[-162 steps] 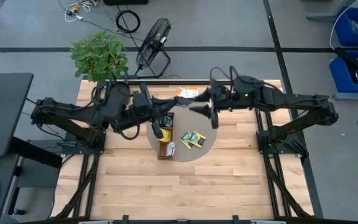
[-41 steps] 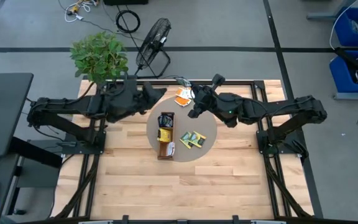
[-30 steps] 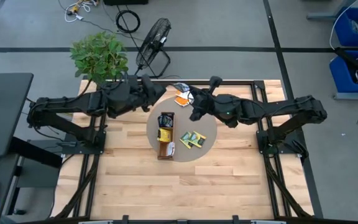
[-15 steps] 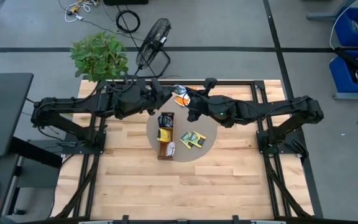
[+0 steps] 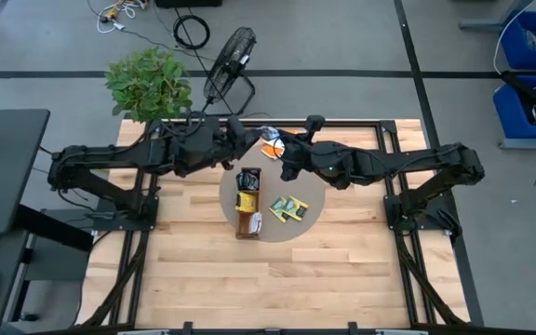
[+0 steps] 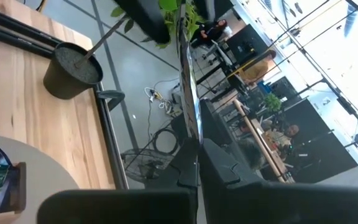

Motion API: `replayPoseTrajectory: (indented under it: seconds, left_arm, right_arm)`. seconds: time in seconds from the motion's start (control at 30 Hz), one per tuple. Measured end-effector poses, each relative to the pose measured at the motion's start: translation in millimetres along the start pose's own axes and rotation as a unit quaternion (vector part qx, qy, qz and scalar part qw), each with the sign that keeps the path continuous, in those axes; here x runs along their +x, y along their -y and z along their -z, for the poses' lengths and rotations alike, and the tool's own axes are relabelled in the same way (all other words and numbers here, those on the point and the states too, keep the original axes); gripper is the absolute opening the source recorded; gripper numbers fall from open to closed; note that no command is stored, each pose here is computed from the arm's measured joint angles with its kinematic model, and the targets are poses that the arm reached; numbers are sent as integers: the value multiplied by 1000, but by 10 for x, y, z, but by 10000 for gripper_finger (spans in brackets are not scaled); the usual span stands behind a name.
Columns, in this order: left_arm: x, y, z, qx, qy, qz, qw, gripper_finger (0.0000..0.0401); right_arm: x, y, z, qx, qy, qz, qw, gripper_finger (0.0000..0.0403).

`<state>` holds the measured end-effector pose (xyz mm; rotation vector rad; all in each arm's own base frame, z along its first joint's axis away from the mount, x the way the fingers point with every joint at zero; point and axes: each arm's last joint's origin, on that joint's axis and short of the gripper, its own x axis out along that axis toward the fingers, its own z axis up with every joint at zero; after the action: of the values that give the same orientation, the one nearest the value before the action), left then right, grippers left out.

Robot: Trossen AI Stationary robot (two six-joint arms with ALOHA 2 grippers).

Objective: Pick & Place Tea
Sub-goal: Put the violet tea bag into the top section of the wooden organizer

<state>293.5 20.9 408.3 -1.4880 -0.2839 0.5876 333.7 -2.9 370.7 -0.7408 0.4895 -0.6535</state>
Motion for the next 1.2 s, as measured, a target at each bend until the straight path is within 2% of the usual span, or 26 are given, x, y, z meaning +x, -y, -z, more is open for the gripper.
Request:
replayPoseTrajectory:
  seconds: [0.3,0.5,0.73,0.9,1.07,1.2]
  left_arm:
    - [16,-9,-9,6,3,-3,1000,58]
    - [16,-9,-6,32,-3,-3,999,8]
    - [16,-9,-6,63,-4,-2,998,3]
    - [16,-10,-3,94,-7,-2,996,2]
    - [11,-15,9,117,-34,-3,993,2]
    - [-7,-55,4,143,-46,-23,988,1]
  right_arm:
    - [0,-2,2,-1,-1,-1,1000,0]
    - [0,-4,5,6,-2,-1,1000,0]
    - [-2,-10,9,12,-4,-3,1000,3]
    - [-4,-11,8,16,-4,-3,1000,39]
    - [-36,-17,-6,16,-1,-5,1000,99]
    - [-101,-10,-31,19,2,-1,1000,145]
